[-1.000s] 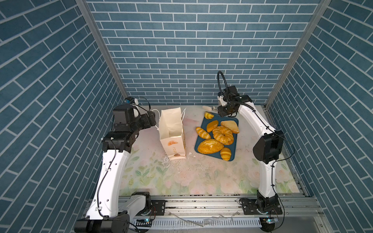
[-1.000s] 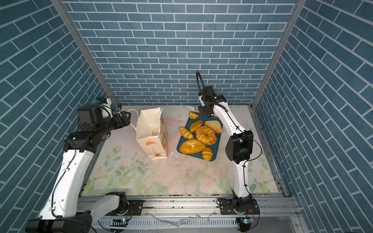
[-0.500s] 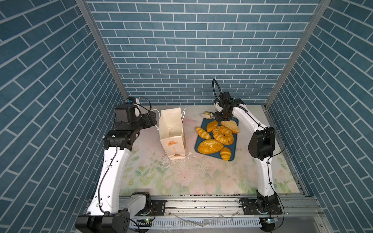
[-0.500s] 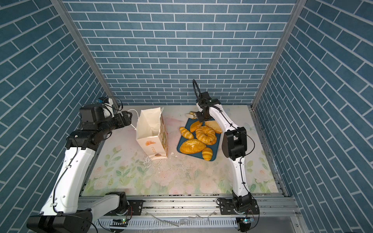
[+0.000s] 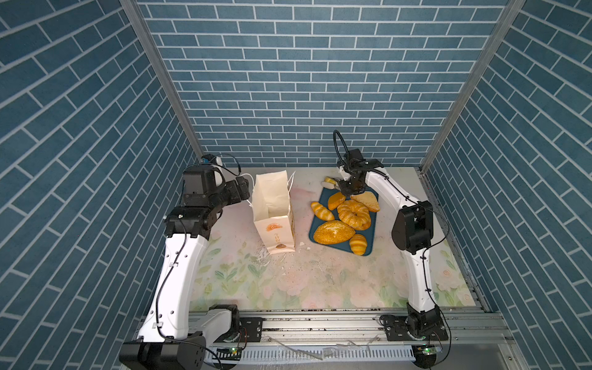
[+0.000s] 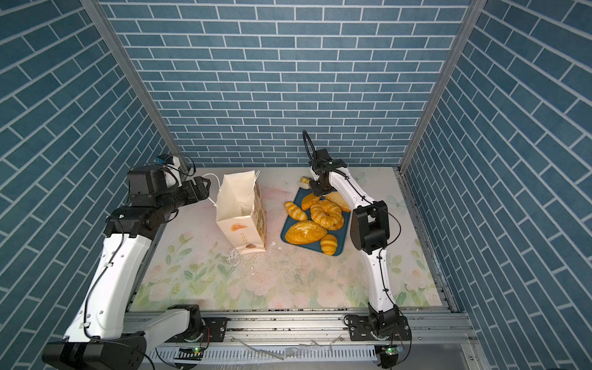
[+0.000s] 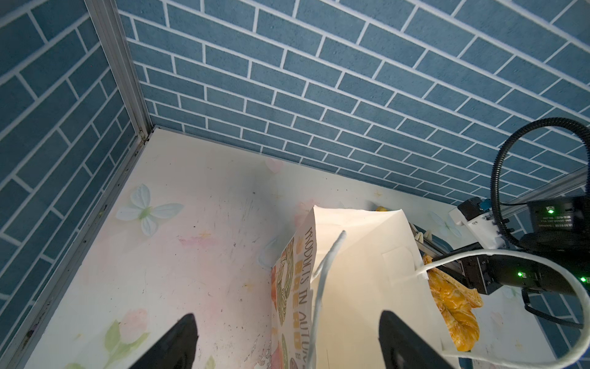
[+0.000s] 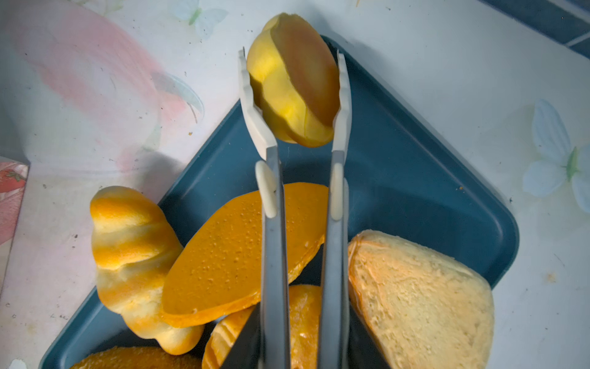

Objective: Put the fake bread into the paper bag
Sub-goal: 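Pinch the small striped bun with the tongs and lift it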

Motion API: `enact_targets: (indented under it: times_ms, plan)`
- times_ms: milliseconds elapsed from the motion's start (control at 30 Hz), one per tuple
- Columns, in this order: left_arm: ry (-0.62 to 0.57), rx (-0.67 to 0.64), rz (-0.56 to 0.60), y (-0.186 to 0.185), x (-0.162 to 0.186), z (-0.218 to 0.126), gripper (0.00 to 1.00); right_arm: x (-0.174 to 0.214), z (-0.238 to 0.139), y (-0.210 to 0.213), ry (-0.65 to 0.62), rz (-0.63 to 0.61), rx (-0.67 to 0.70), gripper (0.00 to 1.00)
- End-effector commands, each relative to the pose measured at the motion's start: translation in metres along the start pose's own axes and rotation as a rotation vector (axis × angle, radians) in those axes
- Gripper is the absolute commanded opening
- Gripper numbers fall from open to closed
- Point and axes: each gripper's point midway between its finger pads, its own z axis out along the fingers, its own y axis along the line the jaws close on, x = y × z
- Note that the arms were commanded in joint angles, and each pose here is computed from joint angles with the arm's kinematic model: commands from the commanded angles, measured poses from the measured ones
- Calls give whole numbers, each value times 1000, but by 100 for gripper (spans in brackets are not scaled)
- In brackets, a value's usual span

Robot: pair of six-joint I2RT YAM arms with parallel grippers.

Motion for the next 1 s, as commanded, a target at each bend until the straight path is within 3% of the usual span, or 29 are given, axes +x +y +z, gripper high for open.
enact_targets:
  times_ms: [0, 100, 700, 967]
  plan:
    - [12, 5, -3, -3, 0, -1, 90, -6, -16, 2, -41, -50, 21, 32]
    - [11, 1, -4, -2, 0, -2, 90, -3, -18, 3, -40, -57, 33, 30]
    - [12, -18, -25, 3, 10, -13, 90, 6, -110, 11, -218, -31, 79, 23]
    - [8, -7, -43, 3, 14, -12, 90, 15, -174, 20, -336, -22, 72, 22]
